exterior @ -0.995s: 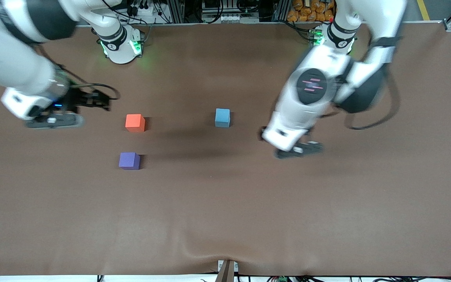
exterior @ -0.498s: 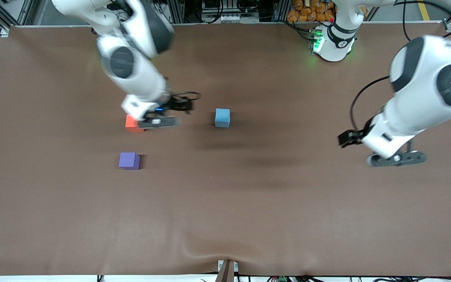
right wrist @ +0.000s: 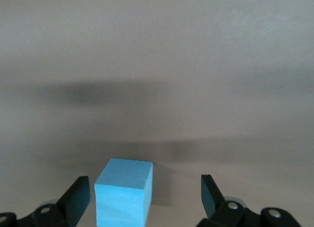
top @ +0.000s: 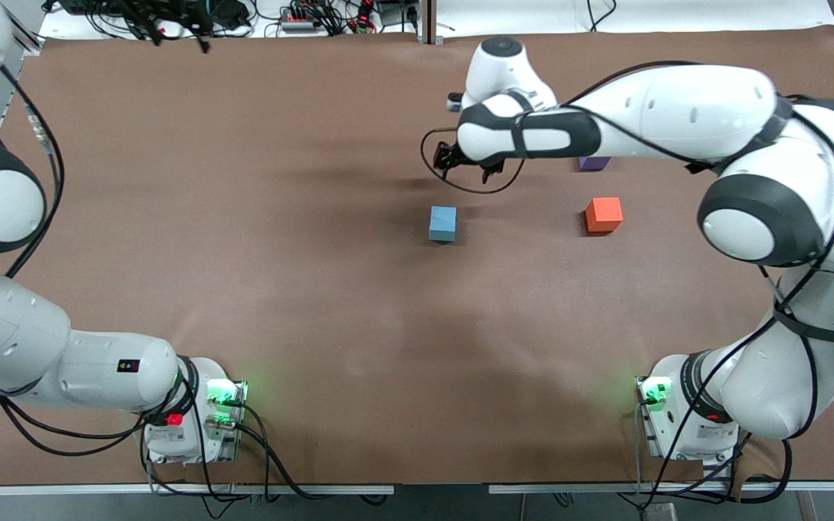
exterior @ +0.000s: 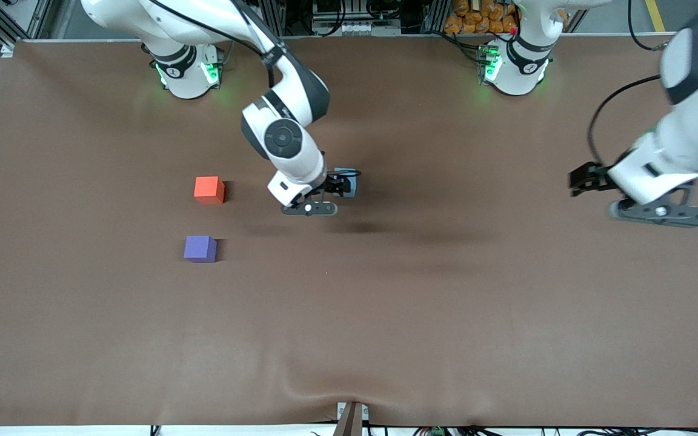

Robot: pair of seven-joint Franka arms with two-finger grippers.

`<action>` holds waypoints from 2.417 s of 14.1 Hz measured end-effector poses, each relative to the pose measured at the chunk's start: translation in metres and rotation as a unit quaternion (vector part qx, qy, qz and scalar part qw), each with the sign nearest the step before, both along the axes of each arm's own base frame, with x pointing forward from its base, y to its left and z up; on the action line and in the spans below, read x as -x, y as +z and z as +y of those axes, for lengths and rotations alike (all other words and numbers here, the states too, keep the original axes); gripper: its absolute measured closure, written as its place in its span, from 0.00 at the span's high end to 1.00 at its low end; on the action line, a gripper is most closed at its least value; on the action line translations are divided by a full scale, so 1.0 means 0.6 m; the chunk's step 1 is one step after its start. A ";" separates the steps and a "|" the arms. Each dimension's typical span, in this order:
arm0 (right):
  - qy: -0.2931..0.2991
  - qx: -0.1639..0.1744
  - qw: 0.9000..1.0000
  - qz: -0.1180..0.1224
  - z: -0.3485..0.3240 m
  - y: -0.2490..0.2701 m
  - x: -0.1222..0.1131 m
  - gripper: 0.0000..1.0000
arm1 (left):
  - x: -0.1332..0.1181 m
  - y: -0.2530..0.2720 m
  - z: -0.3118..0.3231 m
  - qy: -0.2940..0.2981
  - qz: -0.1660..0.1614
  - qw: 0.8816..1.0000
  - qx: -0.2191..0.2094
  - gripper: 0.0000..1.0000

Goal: Place blue block between orange and purple blocks
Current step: 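Grasp the light-blue cube with the right gripper while the left gripper withdraws, then carry the light-blue cube with the right gripper toward the purple cube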

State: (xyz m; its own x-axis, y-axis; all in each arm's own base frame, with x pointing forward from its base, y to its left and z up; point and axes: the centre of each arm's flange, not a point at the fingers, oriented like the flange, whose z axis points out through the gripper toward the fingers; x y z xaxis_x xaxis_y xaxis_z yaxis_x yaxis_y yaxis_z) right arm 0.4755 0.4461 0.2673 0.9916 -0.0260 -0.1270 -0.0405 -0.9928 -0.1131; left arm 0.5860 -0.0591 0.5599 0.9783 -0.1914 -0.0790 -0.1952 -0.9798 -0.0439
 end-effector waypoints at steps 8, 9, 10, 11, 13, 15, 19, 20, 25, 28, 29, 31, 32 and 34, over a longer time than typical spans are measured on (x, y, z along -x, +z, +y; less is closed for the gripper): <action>-0.006 0.020 1.000 0.016 0.083 -0.027 0.096 1.00 | 0.057 0.091 0.039 0.011 -0.010 1.000 -0.001 1.00; -0.003 0.025 1.000 0.017 0.081 -0.036 0.100 1.00 | 0.062 0.098 0.031 0.016 -0.014 1.000 -0.001 1.00; -0.002 0.028 0.999 0.016 0.076 -0.044 0.101 1.00 | 0.066 0.105 0.023 0.018 -0.016 1.000 -0.001 1.00; -0.003 0.028 1.000 0.013 0.074 -0.051 0.100 1.00 | 0.071 0.110 0.018 0.023 -0.017 1.000 0.002 1.00; -0.007 0.028 1.000 0.012 0.077 -0.062 0.104 1.00 | 0.078 0.118 0.018 0.033 -0.016 0.999 0.007 1.00; -0.012 0.027 1.000 0.009 0.088 -0.074 0.114 1.00 | 0.083 0.122 0.028 0.041 -0.012 0.999 0.007 1.00; -0.007 0.034 0.999 -0.002 0.092 -0.084 0.117 0.59 | 0.085 0.127 0.038 0.052 -0.013 0.999 0.008 1.00; -0.008 0.033 0.999 -0.005 0.092 -0.080 0.113 0.54 | 0.085 0.127 0.040 0.054 -0.013 0.998 0.008 1.00; -0.035 0.028 0.999 -0.018 0.061 -0.060 0.053 0.54 | 0.084 0.142 0.040 0.053 -0.023 0.998 0.010 1.00; -0.031 0.037 0.999 -0.014 -0.031 -0.039 -0.040 0.49 | 0.085 0.144 0.040 0.053 -0.024 0.998 0.010 1.00; -0.026 0.036 0.999 -0.013 -0.077 -0.026 -0.079 0.47 | 0.085 0.144 0.039 0.053 -0.024 0.998 0.010 1.00; -0.016 0.029 0.999 -0.017 -0.174 0.007 -0.149 0.47 | 0.085 0.144 0.039 0.053 -0.024 0.998 0.010 1.00; -0.009 0.030 0.999 -0.011 -0.223 0.023 -0.174 0.47 | 0.085 0.144 0.039 0.053 -0.024 0.998 0.010 1.00; 0.004 0.032 0.999 0.008 -0.312 0.047 -0.203 0.47 | 0.085 0.144 0.039 0.052 -0.024 0.998 0.010 1.00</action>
State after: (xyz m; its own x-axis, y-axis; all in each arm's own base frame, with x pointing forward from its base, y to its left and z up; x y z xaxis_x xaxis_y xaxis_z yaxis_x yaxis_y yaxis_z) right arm 0.5972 0.2589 0.2954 0.9897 -0.0265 -0.1408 -0.0336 -0.9982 -0.0488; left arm 0.5352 -0.0359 0.6464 0.9957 -0.0887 -0.0285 -0.0896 -0.9955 -0.0315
